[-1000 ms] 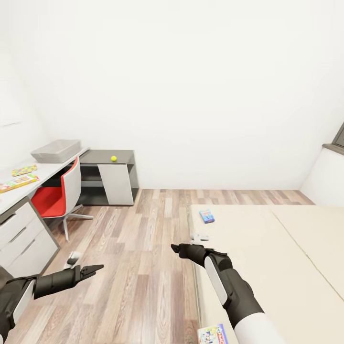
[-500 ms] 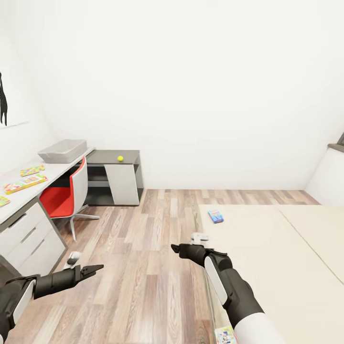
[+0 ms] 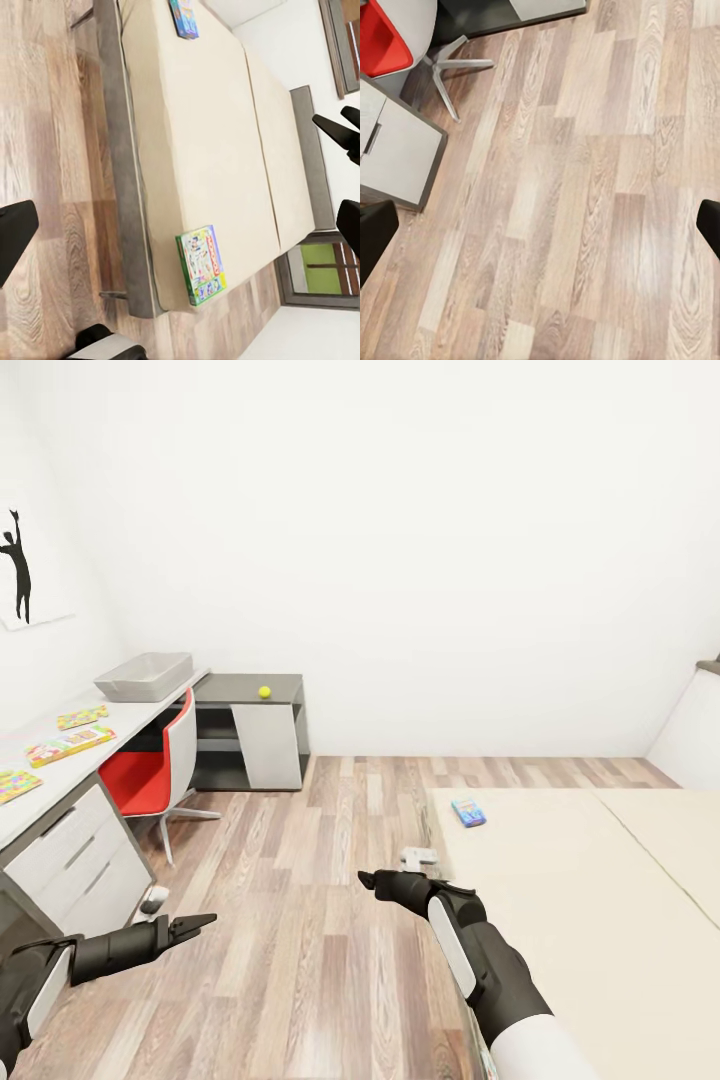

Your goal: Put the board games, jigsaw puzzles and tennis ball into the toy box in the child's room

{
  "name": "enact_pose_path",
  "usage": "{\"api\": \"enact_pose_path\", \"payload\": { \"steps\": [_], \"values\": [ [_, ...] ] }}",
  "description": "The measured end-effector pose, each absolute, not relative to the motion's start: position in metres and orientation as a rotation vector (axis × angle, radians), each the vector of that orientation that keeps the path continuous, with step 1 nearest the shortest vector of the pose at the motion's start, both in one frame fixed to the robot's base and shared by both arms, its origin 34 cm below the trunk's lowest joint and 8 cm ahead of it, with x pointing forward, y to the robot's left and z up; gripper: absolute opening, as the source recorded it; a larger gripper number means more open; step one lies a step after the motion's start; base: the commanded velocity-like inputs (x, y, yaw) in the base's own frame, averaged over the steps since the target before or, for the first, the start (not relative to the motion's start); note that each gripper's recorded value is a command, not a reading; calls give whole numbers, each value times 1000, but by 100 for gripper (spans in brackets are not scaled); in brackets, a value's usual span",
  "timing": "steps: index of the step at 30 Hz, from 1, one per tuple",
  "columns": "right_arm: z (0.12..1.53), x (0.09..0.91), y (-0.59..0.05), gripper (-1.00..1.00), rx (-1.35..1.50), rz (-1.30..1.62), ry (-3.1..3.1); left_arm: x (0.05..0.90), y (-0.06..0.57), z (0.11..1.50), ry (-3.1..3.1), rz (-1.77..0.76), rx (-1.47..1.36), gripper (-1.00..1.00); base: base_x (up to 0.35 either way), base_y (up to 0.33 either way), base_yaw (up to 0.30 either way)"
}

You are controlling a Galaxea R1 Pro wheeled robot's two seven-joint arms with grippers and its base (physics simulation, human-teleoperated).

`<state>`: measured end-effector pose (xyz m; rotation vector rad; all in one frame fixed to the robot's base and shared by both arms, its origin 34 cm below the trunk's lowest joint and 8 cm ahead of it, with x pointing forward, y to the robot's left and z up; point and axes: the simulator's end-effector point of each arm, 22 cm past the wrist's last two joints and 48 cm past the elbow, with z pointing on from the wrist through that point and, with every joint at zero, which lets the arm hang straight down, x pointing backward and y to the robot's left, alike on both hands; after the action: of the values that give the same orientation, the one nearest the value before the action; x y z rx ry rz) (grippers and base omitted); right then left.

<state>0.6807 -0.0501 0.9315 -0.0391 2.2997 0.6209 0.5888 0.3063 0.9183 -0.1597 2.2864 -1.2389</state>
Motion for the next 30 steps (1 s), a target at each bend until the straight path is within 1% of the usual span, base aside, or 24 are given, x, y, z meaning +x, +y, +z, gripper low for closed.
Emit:
{"api": "enact_pose_path", "payload": {
  "steps": [8,15,25,30],
  "values": [
    [932,681,-50,100,-39,621,2300,589,307,919,2285,-1238,-159,100,28,233,0],
    [932,680,-50,100,-39,621,2299,589,307,919,2282,-1237,-157,100,152,218,0],
    [932,681,-50,100,-39,622,2300,589,307,919,2282,-1239,-160,100,53,40,-7],
    [932,680,-50,100,-38,622,2301,589,307,919,2282,-1239,-160,100,31,22,-146]
  ]
}}
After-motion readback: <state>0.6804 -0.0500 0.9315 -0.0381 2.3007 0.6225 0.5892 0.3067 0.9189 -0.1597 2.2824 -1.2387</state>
